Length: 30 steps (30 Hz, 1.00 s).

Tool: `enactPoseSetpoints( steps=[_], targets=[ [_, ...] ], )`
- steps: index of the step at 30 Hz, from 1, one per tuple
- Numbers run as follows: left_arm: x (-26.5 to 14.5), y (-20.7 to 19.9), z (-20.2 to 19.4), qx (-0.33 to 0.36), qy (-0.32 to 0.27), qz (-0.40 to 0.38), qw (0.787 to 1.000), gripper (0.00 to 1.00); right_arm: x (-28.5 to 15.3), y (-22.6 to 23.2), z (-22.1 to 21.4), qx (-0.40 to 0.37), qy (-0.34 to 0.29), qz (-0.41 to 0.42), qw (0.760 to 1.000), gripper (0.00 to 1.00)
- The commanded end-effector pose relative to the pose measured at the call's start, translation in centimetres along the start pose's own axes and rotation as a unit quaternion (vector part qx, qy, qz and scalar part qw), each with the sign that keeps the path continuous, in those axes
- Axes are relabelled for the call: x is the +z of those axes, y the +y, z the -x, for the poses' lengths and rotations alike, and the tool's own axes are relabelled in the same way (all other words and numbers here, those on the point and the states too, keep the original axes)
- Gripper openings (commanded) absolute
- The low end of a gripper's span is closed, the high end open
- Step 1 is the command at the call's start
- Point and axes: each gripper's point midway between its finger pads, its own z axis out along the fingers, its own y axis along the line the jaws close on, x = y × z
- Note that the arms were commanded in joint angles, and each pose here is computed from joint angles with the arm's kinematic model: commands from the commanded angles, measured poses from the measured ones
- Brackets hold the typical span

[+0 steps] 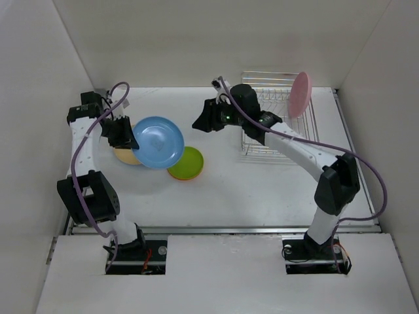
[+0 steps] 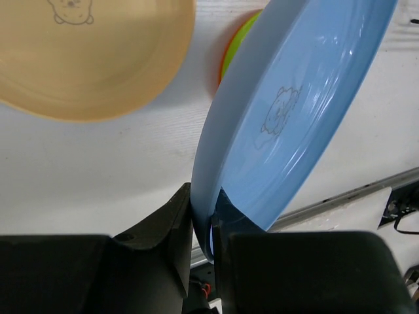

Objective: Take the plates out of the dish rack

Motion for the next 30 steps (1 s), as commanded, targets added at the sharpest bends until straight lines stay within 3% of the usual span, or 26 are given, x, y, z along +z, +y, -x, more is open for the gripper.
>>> enactPoseSetpoints(
  steps=[1, 9, 16, 23, 25, 30],
  targets=[
    [-0.5, 0.0, 0.6, -0.008, -0.017, 0.003, 1.0, 0.0, -4.1, 2.6, 4.7, -0.04, -0.067, -0.009, 0.997, 0.48],
    [1.2, 4.9, 2.8, -0.055, -0.028, 0.043, 0.997, 0.0, -6.5, 0.5, 4.5, -0.055, -0.06, -0.093, 0.992, 0.51],
    [3.2, 9.8, 4.6, -0.151, -0.032, 0.049, 0.987, 0.0, -8.6, 1.0, 4.3, -0.07, -0.082, -0.095, 0.99, 0.51],
    [6.2, 13.1, 4.9, -0.183, -0.025, 0.075, 0.98, 0.0, -9.9, 1.7, 4.3, -0.075, -0.095, -0.089, 0.989, 0.51],
    [6.9, 14.1, 4.5, -0.195, -0.01, 0.091, 0.977, 0.13, -10.1, 1.7, 4.2, -0.075, -0.095, -0.089, 0.989, 0.51],
    [7.3, 15.6, 2.8, -0.212, 0.007, 0.136, 0.968, 0.18, -10.3, 1.8, 4.1, -0.075, -0.095, -0.089, 0.989, 0.51]
  ],
)
